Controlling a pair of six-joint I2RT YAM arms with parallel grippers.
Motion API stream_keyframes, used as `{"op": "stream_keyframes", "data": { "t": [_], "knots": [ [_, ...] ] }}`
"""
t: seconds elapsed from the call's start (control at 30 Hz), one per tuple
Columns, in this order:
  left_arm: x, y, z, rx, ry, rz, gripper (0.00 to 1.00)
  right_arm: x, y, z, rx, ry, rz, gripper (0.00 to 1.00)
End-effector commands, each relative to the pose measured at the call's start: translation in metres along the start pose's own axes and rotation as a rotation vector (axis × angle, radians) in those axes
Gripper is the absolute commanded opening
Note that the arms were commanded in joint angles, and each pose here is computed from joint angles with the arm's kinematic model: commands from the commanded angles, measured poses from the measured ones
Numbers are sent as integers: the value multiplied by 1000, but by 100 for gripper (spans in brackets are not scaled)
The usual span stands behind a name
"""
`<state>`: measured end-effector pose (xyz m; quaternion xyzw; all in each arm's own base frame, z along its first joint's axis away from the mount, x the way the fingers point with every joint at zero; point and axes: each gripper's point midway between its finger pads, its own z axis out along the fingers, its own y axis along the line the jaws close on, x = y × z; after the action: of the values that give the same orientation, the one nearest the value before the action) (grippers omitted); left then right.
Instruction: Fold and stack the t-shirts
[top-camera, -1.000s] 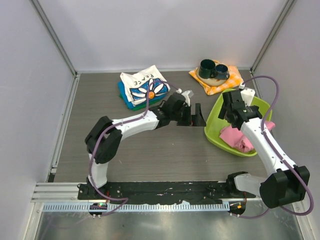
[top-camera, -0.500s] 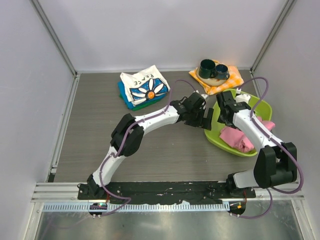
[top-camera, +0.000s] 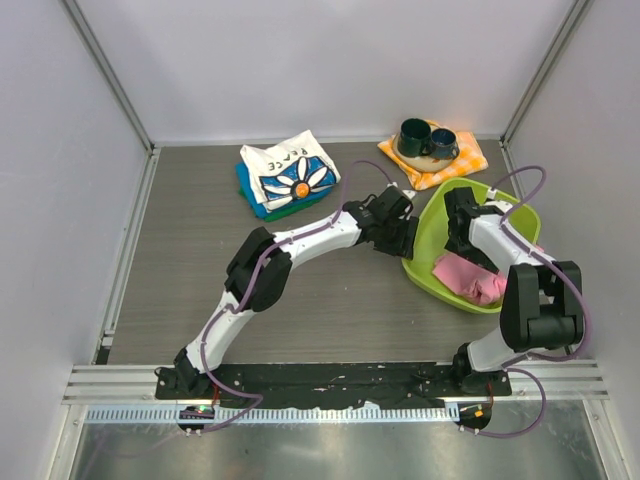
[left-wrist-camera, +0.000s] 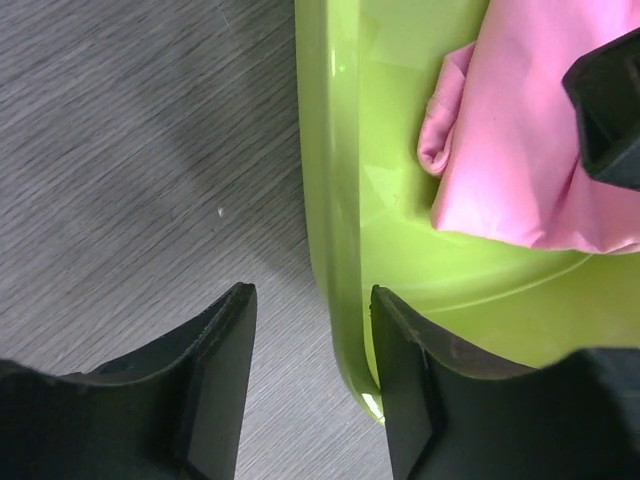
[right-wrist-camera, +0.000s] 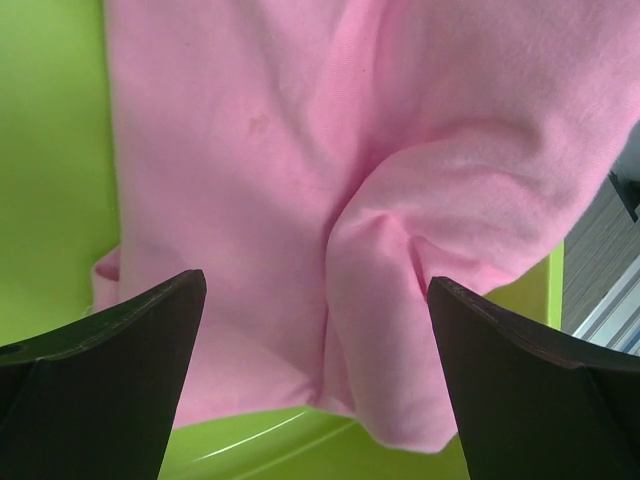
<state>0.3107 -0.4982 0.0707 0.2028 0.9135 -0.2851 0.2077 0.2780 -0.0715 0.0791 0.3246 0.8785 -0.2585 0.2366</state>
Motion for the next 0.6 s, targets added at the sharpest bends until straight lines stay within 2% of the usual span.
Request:
{"op": "stream_keyframes", "data": {
  "t": [0.0, 0.2, 0.33, 0.37, 0.4, 0.43, 0.47, 0.53, 0.57],
  "knots": [
    [-1, 14, 0, -29, 4, -10, 49, 6, 2, 13, 28, 17, 55, 100],
    [0, 23, -12, -29, -21, -44, 36, 30, 10, 30, 46, 104, 30, 97],
    [-4, 39, -24, -31, -45, -92, 30, 50, 18, 40, 27, 163, 15, 82],
    [0, 44, -27, -36, -38, -99, 29, 54, 20, 41, 13, 172, 17, 67],
    [0, 46, -30, -37, -41, -105, 28, 63, 22, 41, -9, 198, 14, 58],
    [2, 54, -31, -45, -40, -116, 27, 63, 28, 41, -38, 194, 25, 37],
    [-1, 52, -38, -39, -55, -117, 27, 69, 28, 42, -51, 206, 25, 27],
    [1, 62, -43, -50, -57, -131, 25, 72, 35, 41, -86, 224, 32, 1],
    [-3, 61, -50, -47, -72, -133, 25, 74, 36, 41, -94, 232, 31, 1]
  ]
}}
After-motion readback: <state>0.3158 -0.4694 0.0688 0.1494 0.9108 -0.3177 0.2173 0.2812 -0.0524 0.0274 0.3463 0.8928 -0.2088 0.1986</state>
